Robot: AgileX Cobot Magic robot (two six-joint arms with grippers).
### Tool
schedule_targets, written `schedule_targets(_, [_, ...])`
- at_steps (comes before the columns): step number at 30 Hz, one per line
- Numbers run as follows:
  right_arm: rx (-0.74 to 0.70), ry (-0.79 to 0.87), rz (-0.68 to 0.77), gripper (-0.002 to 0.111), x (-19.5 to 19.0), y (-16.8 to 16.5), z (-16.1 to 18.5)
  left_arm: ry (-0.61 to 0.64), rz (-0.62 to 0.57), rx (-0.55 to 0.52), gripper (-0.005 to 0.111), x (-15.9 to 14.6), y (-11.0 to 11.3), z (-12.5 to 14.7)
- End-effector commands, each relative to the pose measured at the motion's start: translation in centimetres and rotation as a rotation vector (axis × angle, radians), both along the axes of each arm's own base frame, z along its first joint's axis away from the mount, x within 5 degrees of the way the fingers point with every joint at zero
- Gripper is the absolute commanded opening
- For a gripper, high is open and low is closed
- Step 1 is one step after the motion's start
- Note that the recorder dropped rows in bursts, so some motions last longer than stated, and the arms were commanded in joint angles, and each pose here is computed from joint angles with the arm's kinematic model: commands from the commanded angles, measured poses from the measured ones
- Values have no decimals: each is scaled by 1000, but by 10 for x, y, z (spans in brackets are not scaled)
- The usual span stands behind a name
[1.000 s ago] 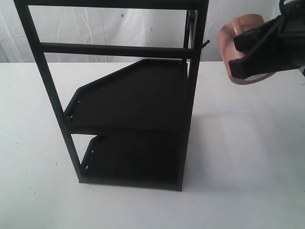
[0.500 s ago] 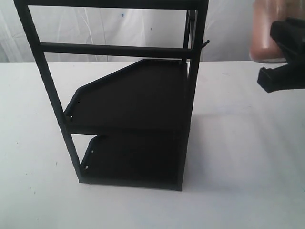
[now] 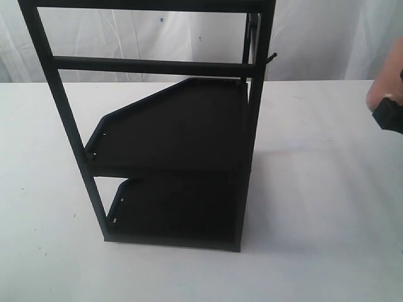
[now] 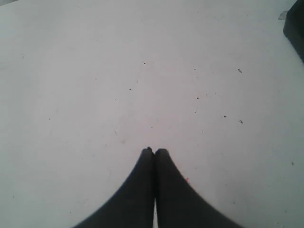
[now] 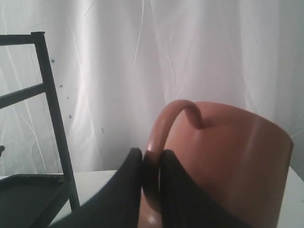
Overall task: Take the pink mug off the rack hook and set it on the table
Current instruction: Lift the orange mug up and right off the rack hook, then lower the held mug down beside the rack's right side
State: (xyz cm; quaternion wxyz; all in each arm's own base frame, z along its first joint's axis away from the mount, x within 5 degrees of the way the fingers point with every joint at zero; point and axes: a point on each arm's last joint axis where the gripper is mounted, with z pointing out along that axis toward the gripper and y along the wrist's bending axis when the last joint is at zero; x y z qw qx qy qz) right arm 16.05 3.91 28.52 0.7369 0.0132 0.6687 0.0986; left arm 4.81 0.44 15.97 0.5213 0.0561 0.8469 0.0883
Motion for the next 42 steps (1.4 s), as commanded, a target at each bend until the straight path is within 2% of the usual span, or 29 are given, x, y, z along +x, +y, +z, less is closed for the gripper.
schedule_targets(1, [-19,-49,2,0,-1,0,4,23,1,-15,0,-1,-1,-3])
schedule_targets(11, [35,-86,115,0,-3,10,8,23,1,-15,0,-1,-1,-3])
schedule_targets(15, [6,-116,160,0,-4,14,11,23,1,-15,0,-1,-1,-3])
schedule_targets(21, [74,-116,136,0,-2,11,6,23,1,-15,0,-1,-1,-3])
schedule_targets(27, [10,-45,156,0,14,21,-23,23,1,-15,0,-1,-1,-3])
schedule_targets(31, [-77,-94,260,0,19,34,-38,23,1,-15,0,-1,-1,-3])
schedule_targets(34, [-83,-149,270,0,20,36,-45,23,1,-15,0,-1,-1,-3])
schedule_targets(42, [-174,-30,256,0,34,40,-79,23,1,-15,0,-1,-1,-3])
